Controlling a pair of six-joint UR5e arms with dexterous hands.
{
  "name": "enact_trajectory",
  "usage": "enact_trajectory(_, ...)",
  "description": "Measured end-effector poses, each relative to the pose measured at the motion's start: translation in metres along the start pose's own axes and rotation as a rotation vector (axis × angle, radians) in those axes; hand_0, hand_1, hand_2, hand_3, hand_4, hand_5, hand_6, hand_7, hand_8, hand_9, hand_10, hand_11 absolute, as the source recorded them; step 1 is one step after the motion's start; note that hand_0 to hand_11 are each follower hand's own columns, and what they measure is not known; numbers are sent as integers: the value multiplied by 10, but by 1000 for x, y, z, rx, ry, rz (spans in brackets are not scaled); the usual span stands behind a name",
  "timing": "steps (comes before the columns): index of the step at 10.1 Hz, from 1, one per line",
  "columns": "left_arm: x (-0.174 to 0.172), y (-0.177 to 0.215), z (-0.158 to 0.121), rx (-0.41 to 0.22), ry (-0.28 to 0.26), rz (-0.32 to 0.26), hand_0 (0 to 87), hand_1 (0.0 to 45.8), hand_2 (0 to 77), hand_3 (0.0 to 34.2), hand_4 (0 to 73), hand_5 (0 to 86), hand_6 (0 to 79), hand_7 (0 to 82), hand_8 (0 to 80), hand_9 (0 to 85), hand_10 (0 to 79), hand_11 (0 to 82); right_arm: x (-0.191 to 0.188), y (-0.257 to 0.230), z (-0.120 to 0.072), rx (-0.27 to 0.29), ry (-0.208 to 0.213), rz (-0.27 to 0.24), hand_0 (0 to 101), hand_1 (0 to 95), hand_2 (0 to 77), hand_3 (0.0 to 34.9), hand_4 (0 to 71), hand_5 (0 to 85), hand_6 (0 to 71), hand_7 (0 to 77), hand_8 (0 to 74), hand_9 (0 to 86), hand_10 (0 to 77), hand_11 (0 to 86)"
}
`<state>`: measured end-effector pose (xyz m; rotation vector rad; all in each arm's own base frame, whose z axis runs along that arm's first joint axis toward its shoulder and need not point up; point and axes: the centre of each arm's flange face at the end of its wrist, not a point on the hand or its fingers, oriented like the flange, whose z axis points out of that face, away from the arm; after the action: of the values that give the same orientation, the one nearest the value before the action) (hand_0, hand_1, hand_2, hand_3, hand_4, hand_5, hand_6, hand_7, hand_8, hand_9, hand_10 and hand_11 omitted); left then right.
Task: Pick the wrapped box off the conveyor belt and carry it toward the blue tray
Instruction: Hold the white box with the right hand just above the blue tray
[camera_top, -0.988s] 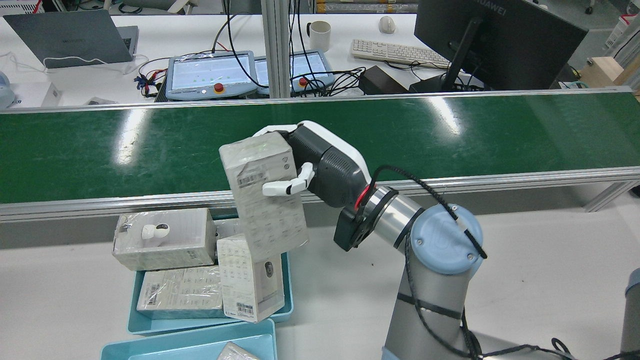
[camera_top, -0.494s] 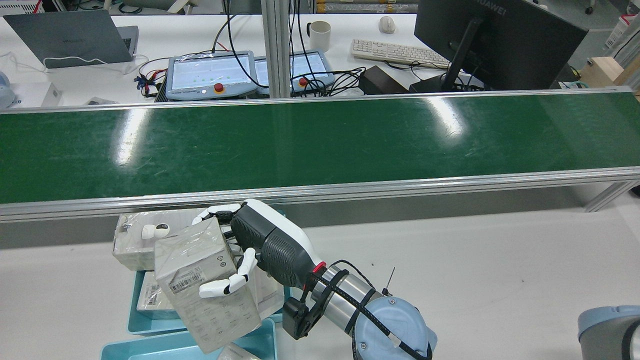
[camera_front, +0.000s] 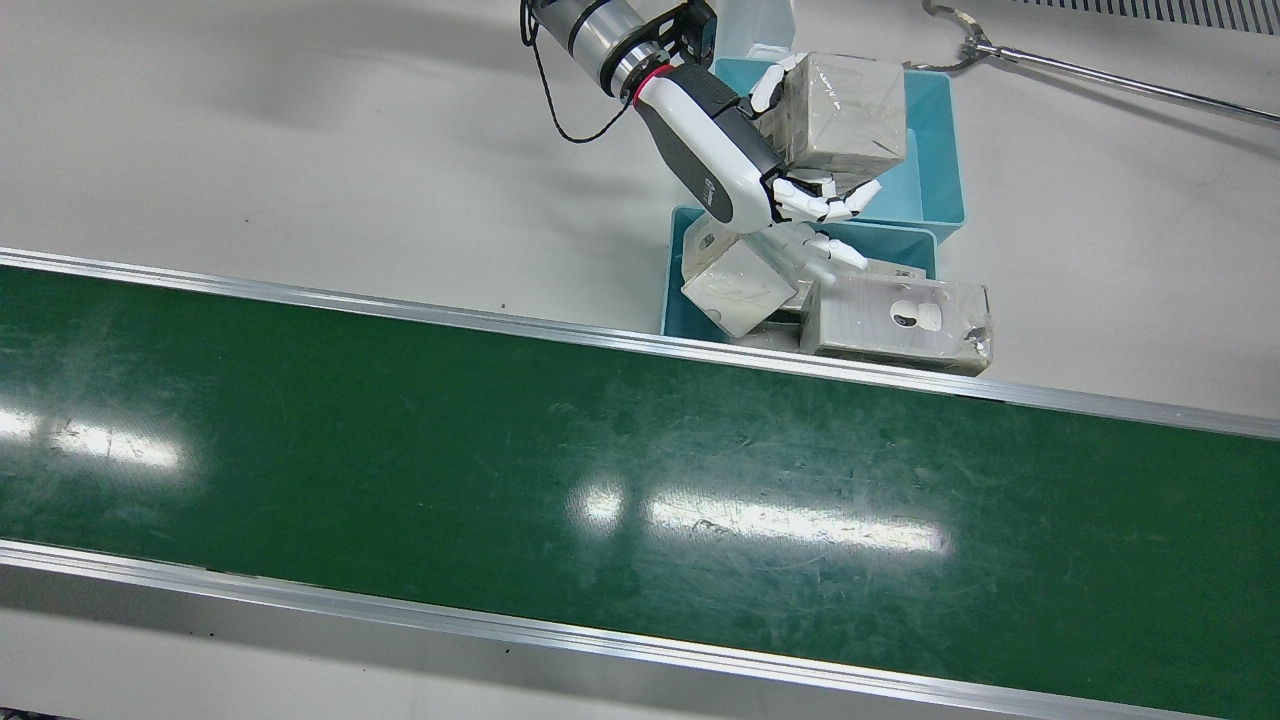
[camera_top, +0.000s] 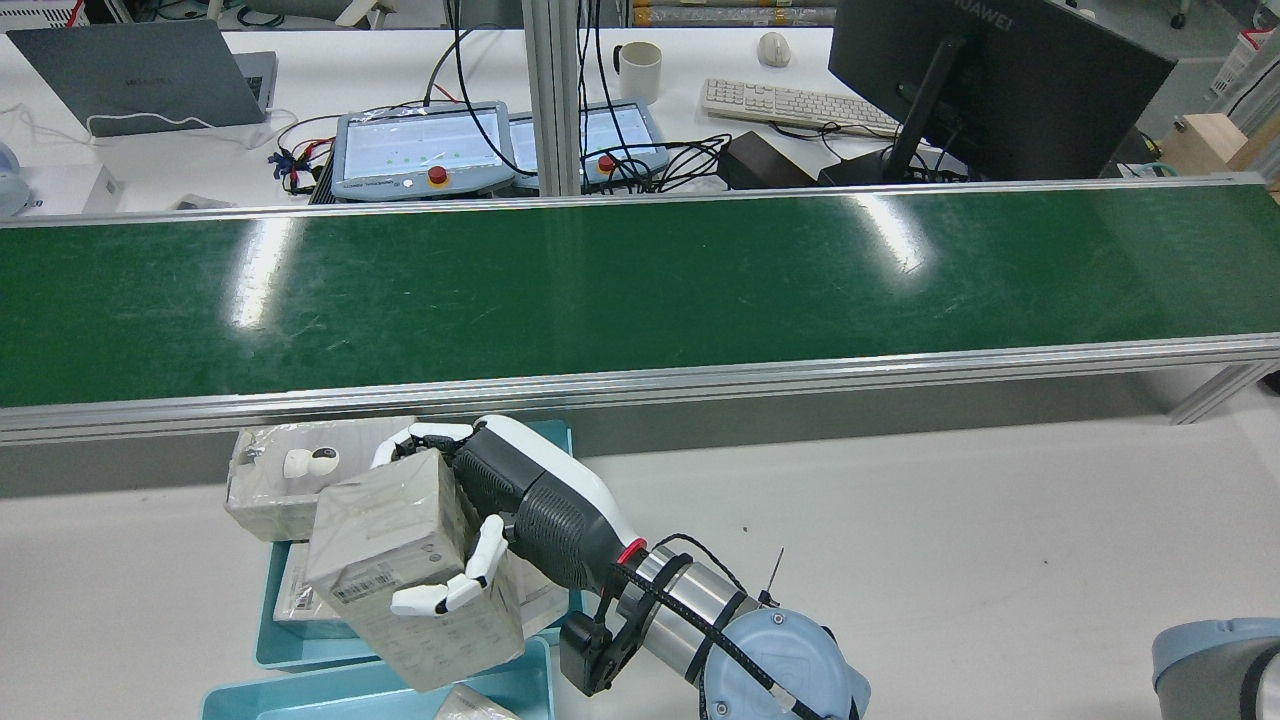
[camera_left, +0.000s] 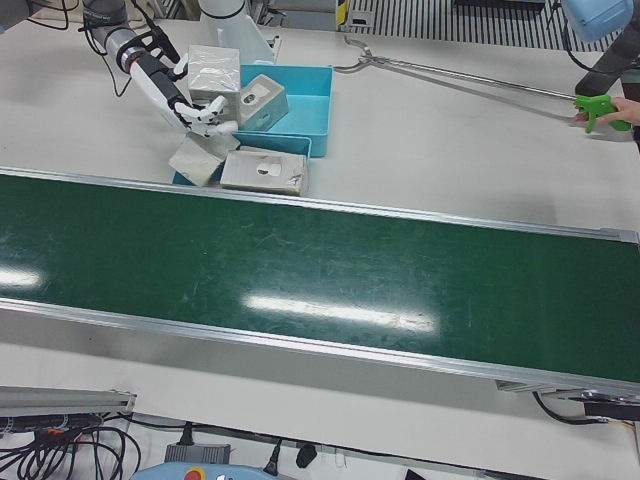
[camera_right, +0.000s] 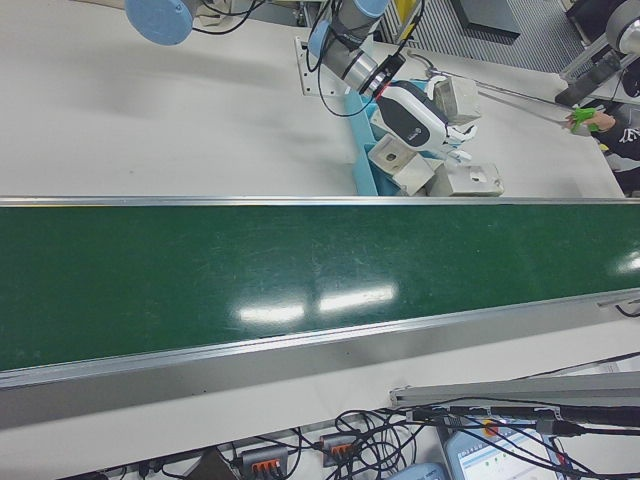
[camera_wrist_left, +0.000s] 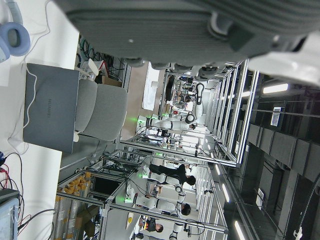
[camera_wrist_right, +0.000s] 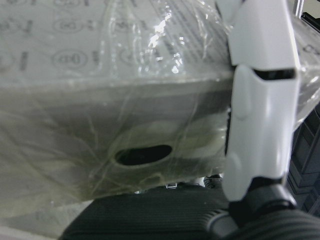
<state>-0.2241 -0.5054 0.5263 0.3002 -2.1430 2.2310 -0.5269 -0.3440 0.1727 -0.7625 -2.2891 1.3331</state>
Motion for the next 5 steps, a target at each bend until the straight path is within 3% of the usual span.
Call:
enact_trajectory(1,0,0,0,0,0,0,0,0,11,0,0,11,0,5,5,0,0,0,0,1,0,-2,0,1,526,27,256,44,153,311,382,654,0,0,49,16)
enact_trajectory(2,0,0,0,0,0,0,0,0,11,0,0,11,0,5,5,0,0,0,0,2,0,-4,0,2,507,49,142,91,109,185,398,774,0,5,0,5)
enact_trajectory(3,0,0,0,0,0,0,0,0,11,0,0,11,0,5,5,0,5,0,-1,2,-2,-5,1,5,505,71,98,128,98,65,327,774,0,5,0,5)
enact_trajectory(5,0,0,0,0,0,0,0,0,5,0,0,11,0,5,5,0,5,0,-9,-1,-13,-12,4,9,484,125,131,161,109,93,153,774,0,5,0,5)
